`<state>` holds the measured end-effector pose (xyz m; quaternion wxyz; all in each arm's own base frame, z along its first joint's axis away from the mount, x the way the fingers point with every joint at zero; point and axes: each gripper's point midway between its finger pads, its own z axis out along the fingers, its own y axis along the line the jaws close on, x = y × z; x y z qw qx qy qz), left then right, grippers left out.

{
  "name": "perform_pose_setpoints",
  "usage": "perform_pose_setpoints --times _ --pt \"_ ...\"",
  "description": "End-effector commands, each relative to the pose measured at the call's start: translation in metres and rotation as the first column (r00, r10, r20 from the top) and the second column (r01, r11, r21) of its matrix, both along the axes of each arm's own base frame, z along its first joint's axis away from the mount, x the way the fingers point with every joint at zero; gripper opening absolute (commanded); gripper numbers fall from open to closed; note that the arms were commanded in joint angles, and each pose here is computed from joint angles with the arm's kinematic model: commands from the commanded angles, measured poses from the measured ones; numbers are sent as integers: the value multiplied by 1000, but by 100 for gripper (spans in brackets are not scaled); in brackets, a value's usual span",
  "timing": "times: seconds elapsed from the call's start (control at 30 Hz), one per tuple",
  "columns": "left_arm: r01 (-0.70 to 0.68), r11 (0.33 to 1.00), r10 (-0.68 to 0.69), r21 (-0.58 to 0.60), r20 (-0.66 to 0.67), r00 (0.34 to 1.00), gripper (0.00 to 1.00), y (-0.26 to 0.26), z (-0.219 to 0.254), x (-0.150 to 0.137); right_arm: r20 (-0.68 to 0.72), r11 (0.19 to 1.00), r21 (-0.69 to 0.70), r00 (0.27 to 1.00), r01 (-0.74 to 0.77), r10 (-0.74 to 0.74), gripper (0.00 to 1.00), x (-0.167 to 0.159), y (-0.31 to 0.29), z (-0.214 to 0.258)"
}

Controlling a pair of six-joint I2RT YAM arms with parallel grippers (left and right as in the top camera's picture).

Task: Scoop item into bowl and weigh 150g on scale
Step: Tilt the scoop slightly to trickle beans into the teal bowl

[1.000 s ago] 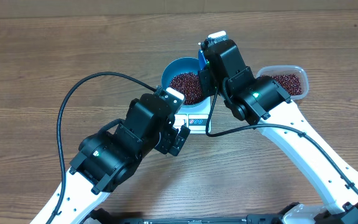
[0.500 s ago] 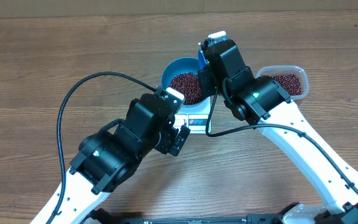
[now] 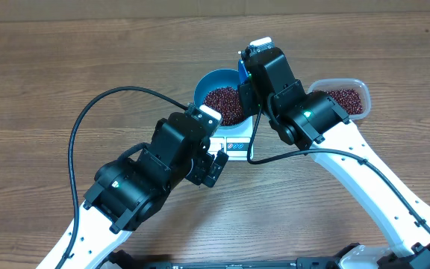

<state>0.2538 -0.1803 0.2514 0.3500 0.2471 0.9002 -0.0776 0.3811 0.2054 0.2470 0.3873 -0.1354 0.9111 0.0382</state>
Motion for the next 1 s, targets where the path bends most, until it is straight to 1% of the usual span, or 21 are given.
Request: perform_pose_setpoints --times 0.0,0.27,0.97 --pt "-4 1000 4 -6 -21 1000 100 -1 -6 -1 51 999 5 997 -50 50 4 -1 5 23" --pt "-4 1000 4 -6 -21 1000 100 -1 -6 -1 48 997 -19 996 -77 78 4 -3 5 21" --pt "-4 1000 4 -6 -21 1000 100 -1 -6 -1 45 998 -8 997 -66 67 4 -3 5 21"
